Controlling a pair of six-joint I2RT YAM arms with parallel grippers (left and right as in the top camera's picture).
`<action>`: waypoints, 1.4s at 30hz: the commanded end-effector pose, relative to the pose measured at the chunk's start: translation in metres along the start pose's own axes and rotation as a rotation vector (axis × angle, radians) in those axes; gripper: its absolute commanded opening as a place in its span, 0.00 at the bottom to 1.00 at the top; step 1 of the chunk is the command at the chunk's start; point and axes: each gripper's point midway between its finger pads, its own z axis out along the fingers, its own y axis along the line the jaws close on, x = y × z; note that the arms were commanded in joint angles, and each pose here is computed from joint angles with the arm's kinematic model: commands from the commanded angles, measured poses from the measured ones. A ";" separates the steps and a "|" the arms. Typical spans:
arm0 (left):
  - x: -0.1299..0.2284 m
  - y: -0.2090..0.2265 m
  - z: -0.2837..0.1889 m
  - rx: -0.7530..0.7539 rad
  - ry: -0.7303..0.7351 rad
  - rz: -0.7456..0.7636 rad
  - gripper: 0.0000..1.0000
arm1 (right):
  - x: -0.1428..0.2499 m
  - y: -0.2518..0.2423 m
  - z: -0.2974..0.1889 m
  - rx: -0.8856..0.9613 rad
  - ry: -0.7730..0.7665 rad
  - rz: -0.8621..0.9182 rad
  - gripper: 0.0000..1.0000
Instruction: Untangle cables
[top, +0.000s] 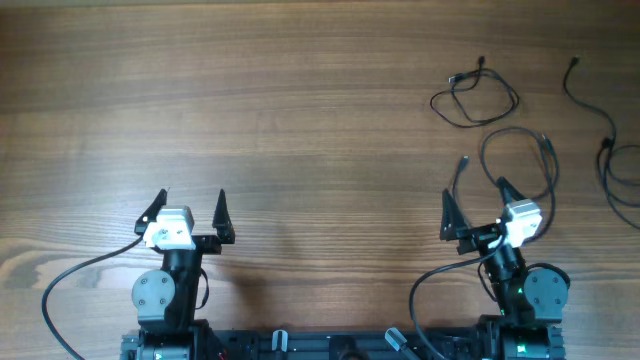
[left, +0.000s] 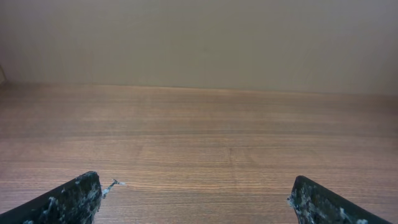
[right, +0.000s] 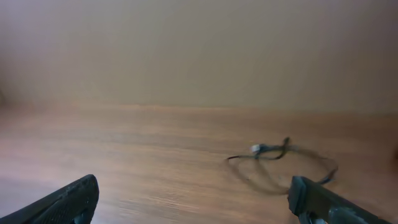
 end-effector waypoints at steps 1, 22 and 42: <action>0.002 -0.002 0.000 0.010 0.000 0.020 1.00 | 0.001 0.001 0.001 -0.008 0.004 -0.390 1.00; 0.002 -0.002 0.000 0.010 0.000 0.020 1.00 | 0.003 -0.019 0.000 0.108 0.025 -0.214 1.00; 0.002 -0.002 0.000 0.010 0.000 0.020 1.00 | -0.001 -0.021 -0.002 0.125 -0.014 0.086 1.00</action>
